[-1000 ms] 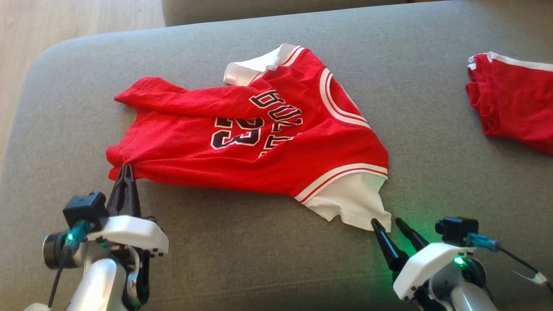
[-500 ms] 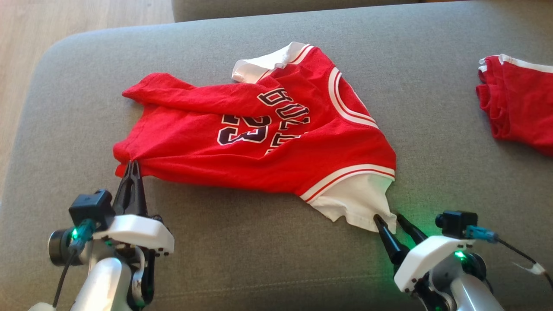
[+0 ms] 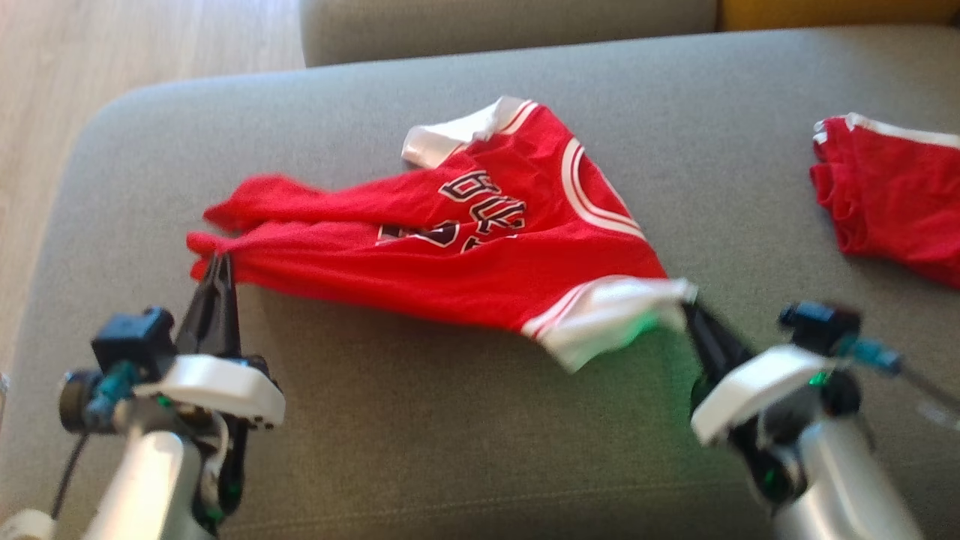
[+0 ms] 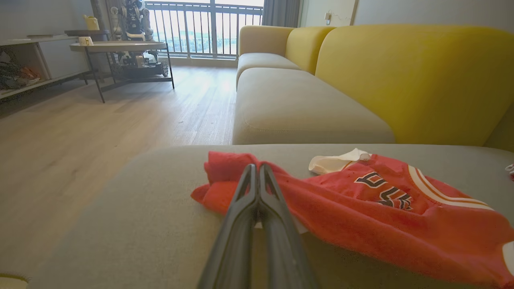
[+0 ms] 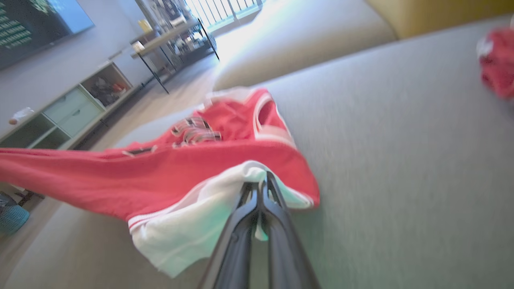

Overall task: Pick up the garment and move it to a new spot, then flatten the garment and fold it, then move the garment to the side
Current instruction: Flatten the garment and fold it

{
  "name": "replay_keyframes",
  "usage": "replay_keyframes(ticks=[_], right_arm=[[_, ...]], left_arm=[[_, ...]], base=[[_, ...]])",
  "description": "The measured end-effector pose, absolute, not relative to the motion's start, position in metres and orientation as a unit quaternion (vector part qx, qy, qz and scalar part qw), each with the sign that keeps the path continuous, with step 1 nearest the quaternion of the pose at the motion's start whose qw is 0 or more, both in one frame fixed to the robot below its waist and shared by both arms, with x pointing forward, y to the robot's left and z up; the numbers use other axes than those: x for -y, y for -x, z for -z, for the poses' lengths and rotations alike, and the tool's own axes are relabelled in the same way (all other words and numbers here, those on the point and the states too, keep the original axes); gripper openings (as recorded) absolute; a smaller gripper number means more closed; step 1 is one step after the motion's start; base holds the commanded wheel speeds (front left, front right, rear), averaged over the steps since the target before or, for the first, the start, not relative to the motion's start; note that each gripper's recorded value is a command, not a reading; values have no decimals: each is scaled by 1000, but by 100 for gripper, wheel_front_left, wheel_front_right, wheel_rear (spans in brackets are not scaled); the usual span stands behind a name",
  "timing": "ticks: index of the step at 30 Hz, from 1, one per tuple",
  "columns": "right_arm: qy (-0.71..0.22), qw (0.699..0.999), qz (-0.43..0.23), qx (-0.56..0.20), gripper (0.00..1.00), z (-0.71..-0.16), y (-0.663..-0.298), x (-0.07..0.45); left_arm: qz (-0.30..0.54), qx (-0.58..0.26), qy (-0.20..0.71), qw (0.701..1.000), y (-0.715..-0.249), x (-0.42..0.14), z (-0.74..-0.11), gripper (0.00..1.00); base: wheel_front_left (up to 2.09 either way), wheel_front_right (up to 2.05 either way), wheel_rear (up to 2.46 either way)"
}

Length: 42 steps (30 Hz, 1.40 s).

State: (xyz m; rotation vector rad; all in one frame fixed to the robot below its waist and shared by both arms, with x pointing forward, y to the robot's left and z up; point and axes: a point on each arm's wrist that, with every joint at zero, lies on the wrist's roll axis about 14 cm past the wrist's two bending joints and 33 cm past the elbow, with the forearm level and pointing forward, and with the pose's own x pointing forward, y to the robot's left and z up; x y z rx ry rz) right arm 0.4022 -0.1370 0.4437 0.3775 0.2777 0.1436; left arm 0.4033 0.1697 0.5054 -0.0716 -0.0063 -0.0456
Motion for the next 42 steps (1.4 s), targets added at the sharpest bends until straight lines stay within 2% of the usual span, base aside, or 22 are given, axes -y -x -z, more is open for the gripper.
replay_keyframes(ticks=[5, 10, 15, 20, 26, 33, 38, 42], right_arm=[[-180, 979, -93, 2, 0, -545, -429, 141], [-202, 967, -108, 115, 0, -634, -437, 148], [-222, 951, -117, 180, 0, -690, -441, 155], [-214, 943, -115, 227, 0, -729, -442, 160], [-200, 945, -104, 238, 0, -737, -437, 166], [-187, 954, -85, 217, 0, -721, -429, 178], [-169, 963, -90, 189, 0, -712, -433, 172], [-147, 973, -99, 145, 0, -701, -453, 162]], left_arm=[[58, 42, 20, 997, -410, -166, -553, 0], [92, 76, 20, 993, -418, -160, -607, 0], [114, 87, 27, 989, -422, -159, -642, 0], [113, 117, 83, 983, -423, -167, -682, 0], [98, 141, 113, 979, -416, -174, -703, 0], [76, 136, 61, 986, -405, -180, -693, 0], [86, 88, 23, 992, -412, -175, -674, 0], [112, 20, -8, 993, -429, -164, -646, 0]], base=[[0, 0, 0], [0, 0, 0], [0, 0, 0], [0, 0, 0], [0, 0, 0], [0, 0, 0], [0, 0, 0], [0, 0, 0]])
